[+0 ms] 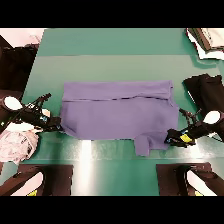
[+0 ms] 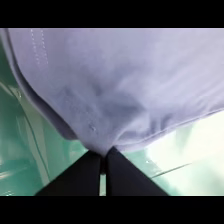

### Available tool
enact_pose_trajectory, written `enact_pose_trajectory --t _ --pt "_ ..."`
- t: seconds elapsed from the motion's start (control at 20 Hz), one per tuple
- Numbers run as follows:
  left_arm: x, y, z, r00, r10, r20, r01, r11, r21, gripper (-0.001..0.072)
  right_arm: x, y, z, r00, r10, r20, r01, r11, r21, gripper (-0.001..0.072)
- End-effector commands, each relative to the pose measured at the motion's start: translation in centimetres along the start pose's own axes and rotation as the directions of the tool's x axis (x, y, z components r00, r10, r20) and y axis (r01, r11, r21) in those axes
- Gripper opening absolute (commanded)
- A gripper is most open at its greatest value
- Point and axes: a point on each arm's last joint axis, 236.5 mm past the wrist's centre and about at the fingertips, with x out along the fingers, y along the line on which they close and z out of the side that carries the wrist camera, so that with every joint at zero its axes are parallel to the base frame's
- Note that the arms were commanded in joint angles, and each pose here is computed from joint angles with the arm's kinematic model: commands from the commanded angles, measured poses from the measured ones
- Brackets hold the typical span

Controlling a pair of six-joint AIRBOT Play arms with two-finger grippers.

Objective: Fold the shirts.

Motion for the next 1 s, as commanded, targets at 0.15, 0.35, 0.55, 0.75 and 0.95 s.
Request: enact_pose_trajectory --t 0.15,0.35,0.55,0.75,0.95 --pt "0.0 -0.2 0.0 1.0 -0.006 -0.001 0.006 1.0 0.006 0.0026 0.6 0.3 1.9 1.0 0.014 0.022 -0.015 0.999 0.042 0.0301" --pt "0.0 -0.1 0.0 1.0 -0.005 -0.001 0.005 1.0 0.018 0.0026 0.2 -0.6 0.0 0.998 -0.027 -0.051 0.028 1.0 0.014 0.0305" --pt "0.0 -0.2 0.0 1.0 -0.006 -0.001 0.006 1.0 0.024 0.0026 -1.8 -2.8 -0.4 0.997 -0.06 0.044 0.057 0.997 0.058 0.0304" --pt "0.0 -0.2 0.0 1.0 -0.006 -0.002 0.006 1.0 0.024 0.0026 -0.8 -3.0 0.0 0.993 0.034 0.113 -0.051 0.988 0.149 0.0305" --pt "0.0 -0.2 -0.1 1.0 -0.006 -0.003 0.006 1.0 0.024 0.0027 0.1 -2.1 1.0 0.984 0.06 0.167 -0.083 0.988 0.131 0.0305"
